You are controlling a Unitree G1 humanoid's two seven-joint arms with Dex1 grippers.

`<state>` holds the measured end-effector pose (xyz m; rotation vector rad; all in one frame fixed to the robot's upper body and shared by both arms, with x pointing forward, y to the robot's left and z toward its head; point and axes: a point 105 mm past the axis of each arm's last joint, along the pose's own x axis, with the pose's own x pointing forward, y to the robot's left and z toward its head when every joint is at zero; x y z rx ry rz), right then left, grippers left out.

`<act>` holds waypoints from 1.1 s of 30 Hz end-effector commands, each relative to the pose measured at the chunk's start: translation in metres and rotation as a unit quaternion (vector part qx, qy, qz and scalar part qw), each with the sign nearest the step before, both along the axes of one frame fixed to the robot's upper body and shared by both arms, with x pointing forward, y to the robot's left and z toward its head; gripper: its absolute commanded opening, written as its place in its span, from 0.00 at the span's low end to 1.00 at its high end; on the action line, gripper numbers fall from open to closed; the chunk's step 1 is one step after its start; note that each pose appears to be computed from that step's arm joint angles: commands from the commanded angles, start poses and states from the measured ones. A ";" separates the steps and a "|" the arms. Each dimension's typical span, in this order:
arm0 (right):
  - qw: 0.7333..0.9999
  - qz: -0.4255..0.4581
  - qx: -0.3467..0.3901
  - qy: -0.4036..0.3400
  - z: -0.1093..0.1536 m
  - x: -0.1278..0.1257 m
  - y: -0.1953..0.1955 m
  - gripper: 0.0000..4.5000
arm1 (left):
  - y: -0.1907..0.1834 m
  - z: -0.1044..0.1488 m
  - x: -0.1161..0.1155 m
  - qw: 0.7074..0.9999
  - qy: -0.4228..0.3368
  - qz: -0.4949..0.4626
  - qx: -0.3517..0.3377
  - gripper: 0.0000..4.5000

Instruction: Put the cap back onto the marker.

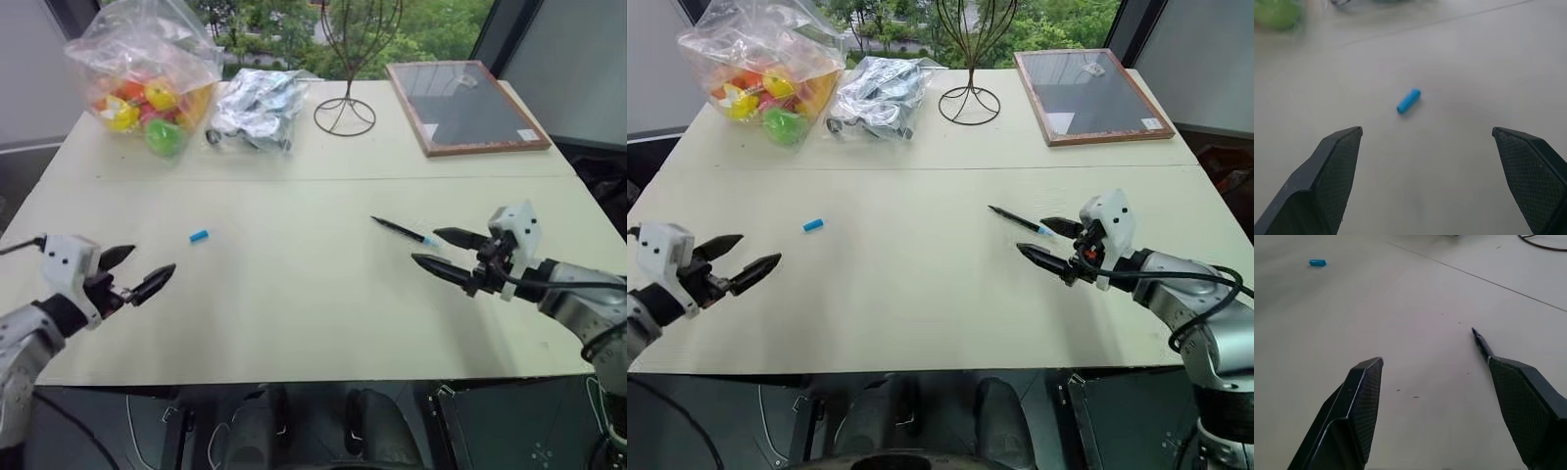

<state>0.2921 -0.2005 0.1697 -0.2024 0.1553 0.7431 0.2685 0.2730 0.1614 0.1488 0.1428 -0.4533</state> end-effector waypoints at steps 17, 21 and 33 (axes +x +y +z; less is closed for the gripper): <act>0.994 0.084 -0.073 -0.024 -0.031 0.090 -0.003 0.79 | -0.098 0.040 0.044 0.925 0.036 -0.376 0.041 0.99; 0.990 0.101 -0.097 -0.010 -0.037 0.097 -0.001 0.79 | -0.106 0.039 0.047 0.915 0.037 -0.399 0.044 0.99; 0.994 0.081 -0.073 0.009 -0.041 0.111 -0.006 0.79 | -0.110 0.038 0.053 0.915 0.025 -0.399 0.044 0.99</act>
